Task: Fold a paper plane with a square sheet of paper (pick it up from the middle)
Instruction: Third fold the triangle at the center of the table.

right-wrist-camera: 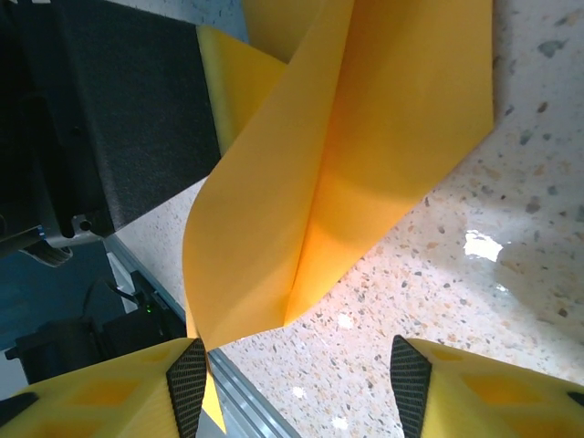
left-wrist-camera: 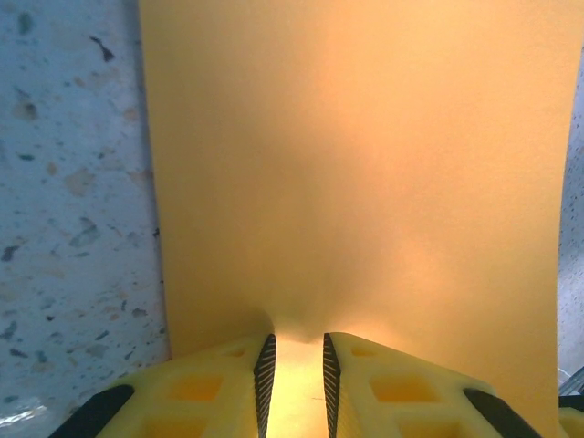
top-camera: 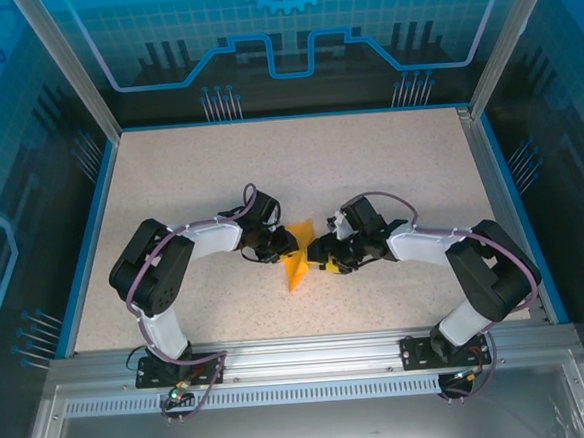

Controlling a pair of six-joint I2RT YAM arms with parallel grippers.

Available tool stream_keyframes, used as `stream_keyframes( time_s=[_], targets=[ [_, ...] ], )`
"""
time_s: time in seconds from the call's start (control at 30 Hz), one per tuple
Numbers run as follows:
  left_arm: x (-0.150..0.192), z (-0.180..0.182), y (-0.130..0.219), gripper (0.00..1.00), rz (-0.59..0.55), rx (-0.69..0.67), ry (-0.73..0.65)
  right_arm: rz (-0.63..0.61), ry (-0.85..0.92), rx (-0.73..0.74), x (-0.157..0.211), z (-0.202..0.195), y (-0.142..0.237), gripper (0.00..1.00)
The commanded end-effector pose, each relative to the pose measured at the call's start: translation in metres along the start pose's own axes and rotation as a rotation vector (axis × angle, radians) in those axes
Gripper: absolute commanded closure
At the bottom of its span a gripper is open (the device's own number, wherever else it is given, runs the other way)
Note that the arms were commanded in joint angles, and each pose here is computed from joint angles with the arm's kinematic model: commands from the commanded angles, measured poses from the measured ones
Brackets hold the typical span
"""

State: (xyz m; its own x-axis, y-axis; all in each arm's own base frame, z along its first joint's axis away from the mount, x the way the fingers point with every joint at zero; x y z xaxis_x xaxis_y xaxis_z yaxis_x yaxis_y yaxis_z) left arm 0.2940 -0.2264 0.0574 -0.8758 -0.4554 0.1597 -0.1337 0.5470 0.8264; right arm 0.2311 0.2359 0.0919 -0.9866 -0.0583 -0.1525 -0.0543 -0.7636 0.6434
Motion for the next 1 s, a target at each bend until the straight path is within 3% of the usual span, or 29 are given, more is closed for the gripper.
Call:
stream_keyframes(
  time_s=[0.0,0.33,0.47,0.77,0.97],
  targets=[
    [0.000,0.014,-0.005,0.73,-0.002,-0.077,-0.003,-0.028,-0.005,-0.056,-0.003,0.007,0.005,0.41],
    [0.001,0.016,-0.007,0.73,0.001,-0.084,0.000,-0.047,-0.047,-0.043,0.009,-0.008,0.010,0.42],
    [0.002,0.017,-0.007,0.73,0.004,-0.087,-0.001,-0.037,-0.013,-0.103,0.007,0.001,0.009,0.42],
    [0.004,0.015,-0.006,0.73,0.004,-0.084,-0.005,-0.016,-0.006,-0.080,0.002,0.000,0.000,0.42],
    [0.005,0.014,-0.003,0.73,-0.003,-0.071,-0.024,-0.018,-0.043,-0.039,-0.015,-0.008,-0.010,0.50]
  ],
)
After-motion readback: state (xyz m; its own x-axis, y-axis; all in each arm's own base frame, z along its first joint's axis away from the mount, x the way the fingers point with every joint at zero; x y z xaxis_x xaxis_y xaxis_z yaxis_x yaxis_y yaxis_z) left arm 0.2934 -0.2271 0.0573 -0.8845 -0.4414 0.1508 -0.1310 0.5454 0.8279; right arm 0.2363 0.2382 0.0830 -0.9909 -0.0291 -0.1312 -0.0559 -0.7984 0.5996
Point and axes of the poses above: each hand's point on the last joint's axis, 136 mm out from that joint toward the fingers, its own y axis back along the fingers, its own z axis along the line the jaws close on, x = y × z, the point moved 5 cm from there along y, back along the fingers, and after that the axes turned 13 degrees about y, right-handed, at the moved point
